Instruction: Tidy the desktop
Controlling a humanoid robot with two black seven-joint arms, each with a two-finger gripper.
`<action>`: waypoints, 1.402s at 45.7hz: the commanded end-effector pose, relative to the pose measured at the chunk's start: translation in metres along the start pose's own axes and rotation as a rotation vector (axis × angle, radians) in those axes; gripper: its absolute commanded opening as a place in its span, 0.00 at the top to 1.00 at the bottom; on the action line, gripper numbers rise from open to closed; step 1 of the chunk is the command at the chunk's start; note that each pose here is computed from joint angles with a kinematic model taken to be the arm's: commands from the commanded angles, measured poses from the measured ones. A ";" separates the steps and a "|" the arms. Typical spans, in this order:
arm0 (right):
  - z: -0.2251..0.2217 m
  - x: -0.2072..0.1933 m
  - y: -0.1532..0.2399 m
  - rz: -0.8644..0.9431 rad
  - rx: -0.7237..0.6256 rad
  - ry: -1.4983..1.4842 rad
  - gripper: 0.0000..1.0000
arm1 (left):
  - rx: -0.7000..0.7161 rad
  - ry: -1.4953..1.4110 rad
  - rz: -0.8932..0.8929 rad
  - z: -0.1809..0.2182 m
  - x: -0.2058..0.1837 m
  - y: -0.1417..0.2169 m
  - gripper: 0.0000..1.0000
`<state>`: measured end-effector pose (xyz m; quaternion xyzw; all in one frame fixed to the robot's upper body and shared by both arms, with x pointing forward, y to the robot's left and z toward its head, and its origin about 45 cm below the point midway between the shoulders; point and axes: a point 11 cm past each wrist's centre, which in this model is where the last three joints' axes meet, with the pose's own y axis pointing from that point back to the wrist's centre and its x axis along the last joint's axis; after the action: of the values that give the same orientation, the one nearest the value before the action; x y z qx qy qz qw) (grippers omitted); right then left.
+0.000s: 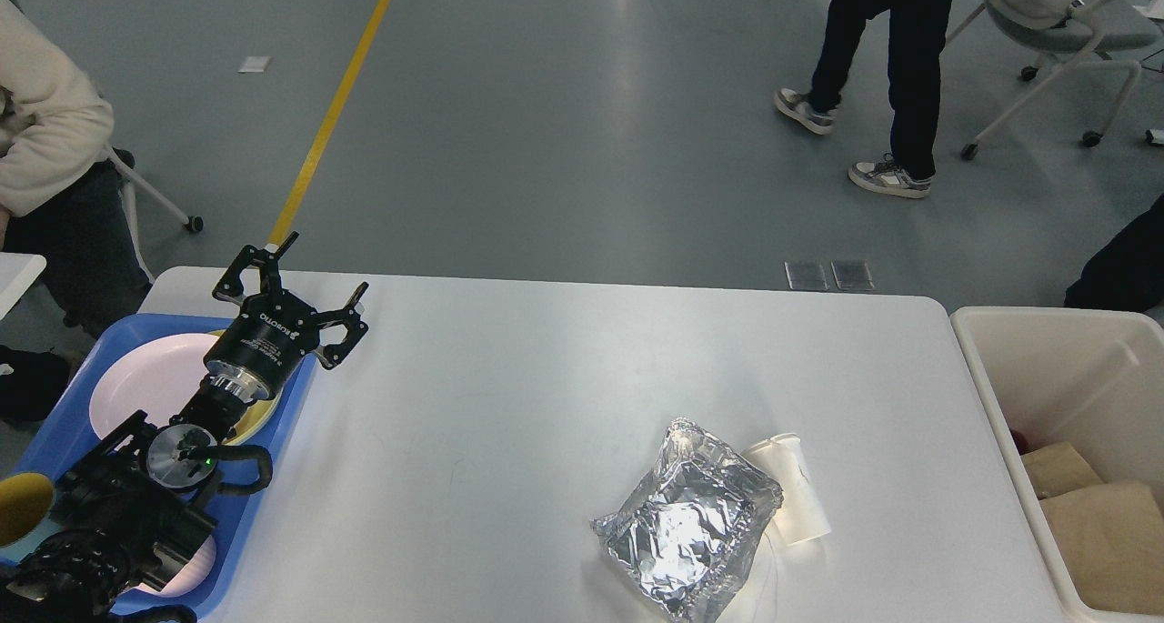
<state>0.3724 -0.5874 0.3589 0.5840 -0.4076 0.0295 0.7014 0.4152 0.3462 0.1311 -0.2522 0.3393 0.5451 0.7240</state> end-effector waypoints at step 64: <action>-0.307 -0.169 -0.016 -0.531 0.321 0.490 0.08 | 0.000 0.001 -0.001 -0.001 0.000 0.000 0.03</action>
<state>0.4429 -0.2657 0.2867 0.7362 -0.0645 0.0622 0.6708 0.4152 0.3462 0.1311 -0.2522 0.3392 0.5451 0.7240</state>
